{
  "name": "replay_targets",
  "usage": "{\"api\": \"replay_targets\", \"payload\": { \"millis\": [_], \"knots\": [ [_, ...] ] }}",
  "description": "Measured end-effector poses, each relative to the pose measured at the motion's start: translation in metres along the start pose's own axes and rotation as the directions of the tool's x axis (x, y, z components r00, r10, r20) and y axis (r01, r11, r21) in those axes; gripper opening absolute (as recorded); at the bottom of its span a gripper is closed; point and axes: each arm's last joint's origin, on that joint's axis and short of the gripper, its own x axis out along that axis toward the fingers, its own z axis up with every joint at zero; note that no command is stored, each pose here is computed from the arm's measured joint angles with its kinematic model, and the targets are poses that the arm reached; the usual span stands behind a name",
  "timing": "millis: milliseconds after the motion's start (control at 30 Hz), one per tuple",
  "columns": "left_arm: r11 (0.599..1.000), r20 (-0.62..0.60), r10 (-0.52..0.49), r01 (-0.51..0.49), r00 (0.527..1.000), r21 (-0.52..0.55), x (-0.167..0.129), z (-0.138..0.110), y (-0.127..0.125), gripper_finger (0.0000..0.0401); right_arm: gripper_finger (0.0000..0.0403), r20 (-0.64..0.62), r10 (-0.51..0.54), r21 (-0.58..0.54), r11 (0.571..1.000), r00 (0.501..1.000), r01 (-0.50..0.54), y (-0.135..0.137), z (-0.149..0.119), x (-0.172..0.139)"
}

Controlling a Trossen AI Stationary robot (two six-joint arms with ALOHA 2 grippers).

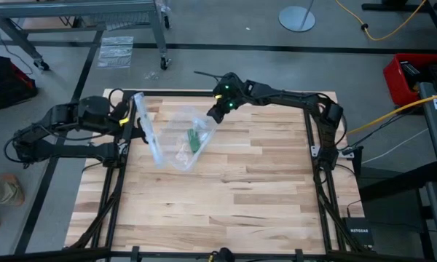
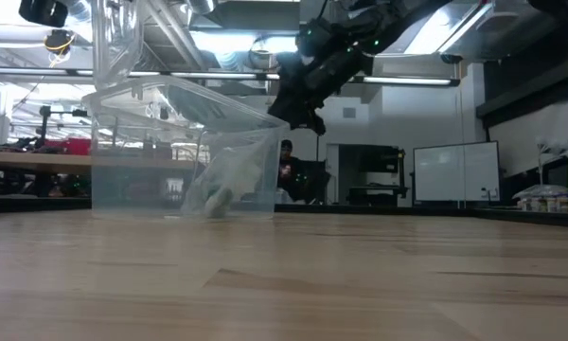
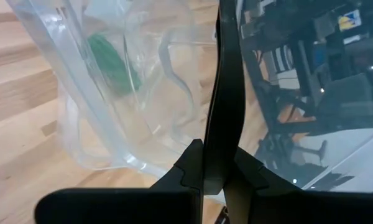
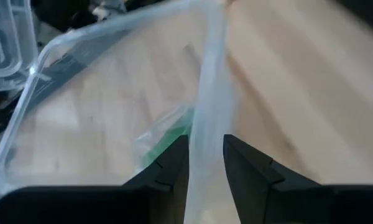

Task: Roll bandage
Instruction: Close the transparent bin with the transparent bin cover

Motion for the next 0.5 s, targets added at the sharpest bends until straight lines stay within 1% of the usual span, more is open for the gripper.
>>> {"api": "replay_targets", "payload": {
  "millis": [133, 233, 400, 433, 500],
  "knots": [
    [1.0, 0.007, -0.01, 0.01, 1.0, 0.002, -0.002, 0.001, -0.002, 0.0022, 0.0104, 0.056, -0.052, -0.022, 0.998, 0.997, 0.053, 0.009, 0.007, -0.019],
    [1.0, 0.028, -0.026, 0.025, 0.999, 0.018, -0.008, 0.003, -0.006, 0.0022, 0.0104, 0.069, -0.057, -0.026, 0.998, 0.996, 0.059, 0.016, 0.01, -0.033],
    [0.997, 0.089, -0.058, 0.053, 0.994, 0.057, -0.026, 0.007, -0.014, 0.0022, 0.0104, -0.009, -0.074, -0.012, 0.997, 0.997, 0.074, 0.027, 0.002, -0.042],
    [0.997, 0.098, -0.049, 0.043, 0.994, 0.065, -0.03, 0.007, -0.015, 0.0022, 0.0104, -0.032, -0.08, -0.01, 0.997, 0.996, 0.08, 0.03, -0.001, -0.04],
    [0.998, 0.106, 0.001, -0.007, 0.994, 0.06, -0.037, 0.006, -0.013, 0.0022, 0.0104, -0.089, -0.1, -0.007, 0.995, 0.991, 0.099, 0.035, -0.009, -0.038]
  ]
}}
